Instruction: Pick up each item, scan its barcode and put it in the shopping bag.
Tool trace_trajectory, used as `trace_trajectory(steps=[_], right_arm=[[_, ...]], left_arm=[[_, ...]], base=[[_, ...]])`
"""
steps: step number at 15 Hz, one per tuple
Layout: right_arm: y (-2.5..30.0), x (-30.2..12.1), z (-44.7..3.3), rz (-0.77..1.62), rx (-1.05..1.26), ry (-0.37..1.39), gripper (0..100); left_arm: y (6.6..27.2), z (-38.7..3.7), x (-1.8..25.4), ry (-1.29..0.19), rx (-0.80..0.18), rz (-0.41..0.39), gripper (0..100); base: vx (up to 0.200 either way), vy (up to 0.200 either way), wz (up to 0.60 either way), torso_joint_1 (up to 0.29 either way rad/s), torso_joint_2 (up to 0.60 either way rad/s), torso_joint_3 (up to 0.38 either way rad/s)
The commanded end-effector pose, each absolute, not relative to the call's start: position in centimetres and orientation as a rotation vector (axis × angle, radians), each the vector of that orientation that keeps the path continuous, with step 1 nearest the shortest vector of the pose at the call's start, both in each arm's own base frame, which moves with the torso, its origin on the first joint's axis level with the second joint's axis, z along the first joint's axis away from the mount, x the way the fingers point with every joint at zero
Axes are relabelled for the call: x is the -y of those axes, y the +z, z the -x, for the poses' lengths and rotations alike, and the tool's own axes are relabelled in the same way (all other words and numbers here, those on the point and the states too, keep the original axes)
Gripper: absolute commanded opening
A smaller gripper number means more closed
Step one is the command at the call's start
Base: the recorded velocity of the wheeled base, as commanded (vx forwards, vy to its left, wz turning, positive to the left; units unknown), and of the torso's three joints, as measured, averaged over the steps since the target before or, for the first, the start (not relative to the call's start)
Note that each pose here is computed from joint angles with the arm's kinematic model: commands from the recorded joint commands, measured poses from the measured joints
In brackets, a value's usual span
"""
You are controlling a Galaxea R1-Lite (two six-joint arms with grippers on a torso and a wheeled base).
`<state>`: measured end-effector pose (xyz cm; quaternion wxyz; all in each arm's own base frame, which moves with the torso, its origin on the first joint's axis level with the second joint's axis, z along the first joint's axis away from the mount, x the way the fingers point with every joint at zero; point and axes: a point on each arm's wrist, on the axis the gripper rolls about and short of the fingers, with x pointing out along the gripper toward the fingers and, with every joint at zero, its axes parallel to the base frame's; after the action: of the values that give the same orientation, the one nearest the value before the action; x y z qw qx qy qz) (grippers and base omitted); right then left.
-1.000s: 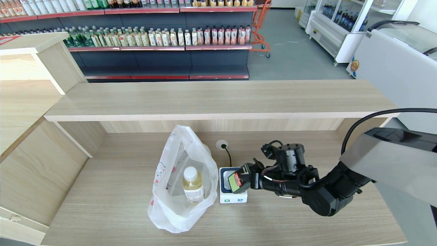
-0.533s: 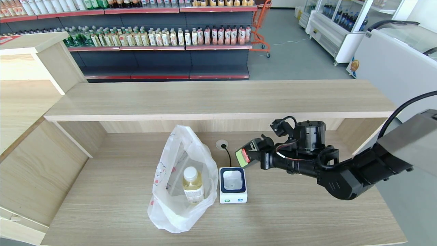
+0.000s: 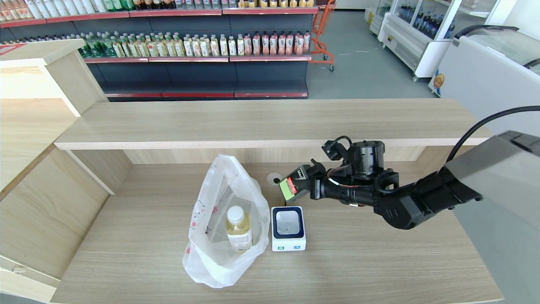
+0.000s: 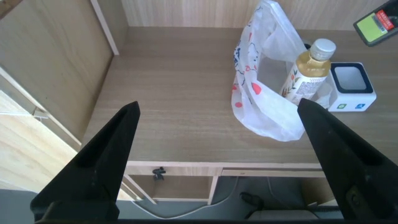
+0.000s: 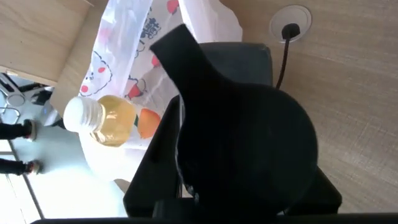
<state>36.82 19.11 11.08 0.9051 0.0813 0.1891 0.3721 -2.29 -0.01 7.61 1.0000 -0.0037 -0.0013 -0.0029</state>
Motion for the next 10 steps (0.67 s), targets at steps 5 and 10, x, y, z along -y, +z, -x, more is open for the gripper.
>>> trace_trajectory(steps=[5,10], right_arm=[[14.5,-17.7,-34.0,-0.281,-0.386,0.760,0],[14.4,-17.0,-32.6,-0.280,-0.408,0.755,0]], left_arm=[[7.6,2.3,0.0,-0.006,0.003,0.008,100],[7.6,2.3,0.0,-0.006,0.003,0.008,100]], base=[[0.000,0.000,0.00,0.000,0.00,0.000],[0.000,0.000,0.00,0.000,0.00,0.000]])
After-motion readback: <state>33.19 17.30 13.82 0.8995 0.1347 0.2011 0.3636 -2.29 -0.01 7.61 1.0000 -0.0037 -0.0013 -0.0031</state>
